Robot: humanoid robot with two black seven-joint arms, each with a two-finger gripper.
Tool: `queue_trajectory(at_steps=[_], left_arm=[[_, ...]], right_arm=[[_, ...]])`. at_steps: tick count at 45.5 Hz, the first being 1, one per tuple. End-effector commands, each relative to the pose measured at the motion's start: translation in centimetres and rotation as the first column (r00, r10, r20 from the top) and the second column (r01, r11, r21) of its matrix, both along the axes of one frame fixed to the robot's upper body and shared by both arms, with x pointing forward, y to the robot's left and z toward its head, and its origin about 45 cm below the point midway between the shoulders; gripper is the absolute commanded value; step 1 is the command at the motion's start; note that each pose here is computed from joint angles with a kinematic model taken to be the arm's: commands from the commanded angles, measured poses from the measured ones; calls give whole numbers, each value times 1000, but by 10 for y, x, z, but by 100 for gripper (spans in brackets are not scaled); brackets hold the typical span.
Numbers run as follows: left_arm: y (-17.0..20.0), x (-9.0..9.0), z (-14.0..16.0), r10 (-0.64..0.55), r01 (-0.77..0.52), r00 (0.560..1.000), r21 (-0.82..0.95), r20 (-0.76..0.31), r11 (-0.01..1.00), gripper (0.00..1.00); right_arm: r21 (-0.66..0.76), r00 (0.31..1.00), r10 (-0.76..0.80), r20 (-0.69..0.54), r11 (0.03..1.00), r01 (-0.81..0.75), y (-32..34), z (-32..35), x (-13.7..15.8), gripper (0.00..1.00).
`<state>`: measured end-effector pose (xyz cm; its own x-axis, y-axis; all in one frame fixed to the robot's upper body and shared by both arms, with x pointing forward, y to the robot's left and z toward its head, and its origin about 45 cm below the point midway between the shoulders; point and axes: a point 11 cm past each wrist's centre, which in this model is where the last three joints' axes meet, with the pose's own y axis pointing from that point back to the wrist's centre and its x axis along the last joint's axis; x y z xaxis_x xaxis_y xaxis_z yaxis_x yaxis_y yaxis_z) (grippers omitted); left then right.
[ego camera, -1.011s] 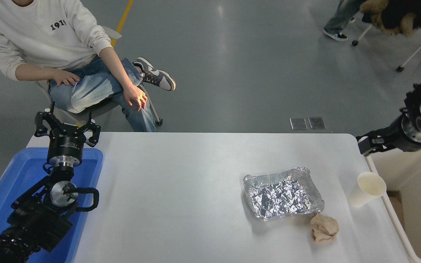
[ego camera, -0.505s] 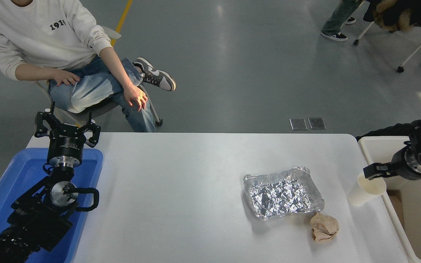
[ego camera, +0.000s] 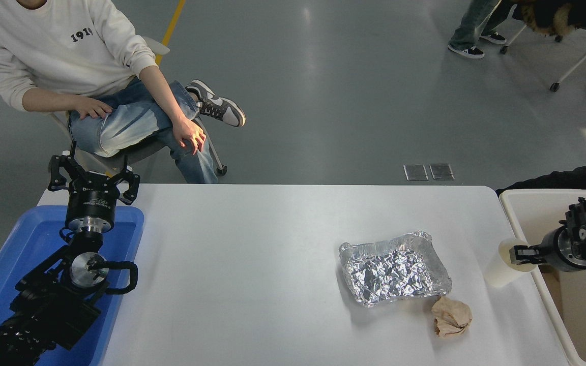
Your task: Pick up paper cup place in dustbin
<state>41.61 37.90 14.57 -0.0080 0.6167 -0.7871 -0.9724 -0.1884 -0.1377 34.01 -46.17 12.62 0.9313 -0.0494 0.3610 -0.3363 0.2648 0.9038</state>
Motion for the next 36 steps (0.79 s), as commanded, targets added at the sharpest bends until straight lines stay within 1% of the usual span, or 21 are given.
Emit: queue_trajectory(at_steps=[1, 12, 16, 19, 26, 36], left_arm=[[0, 0, 0, 1, -1, 1000, 0, 1, 1000, 99], [0, 0, 1, -1, 1, 1000, 0, 1, 1000, 99], [0, 0, 1, -2, 2, 1000, 1, 1, 1000, 99], [0, 0, 1, -2, 2, 1000, 1, 1, 1000, 99], [0, 0, 0, -2, 2, 1000, 1, 0, 1000, 99], [0, 0, 0, -2, 2, 1000, 2, -2, 1000, 99]], right_arm=[[3, 999, -31, 8, 1000, 31, -1, -2, 0, 0], [-33, 1000, -6, -19, 999, 6, -5, 3, -5, 0], [-25, 1000, 13, -15, 1000, -13, 3, 16, 1, 0], [-14, 999, 23, -22, 1000, -23, 8, 29, 0, 0], [-14, 999, 49, 3, 999, -49, 14, 85, 3, 0], [5, 996, 84, -3, 996, -84, 37, 173, -9, 0]])
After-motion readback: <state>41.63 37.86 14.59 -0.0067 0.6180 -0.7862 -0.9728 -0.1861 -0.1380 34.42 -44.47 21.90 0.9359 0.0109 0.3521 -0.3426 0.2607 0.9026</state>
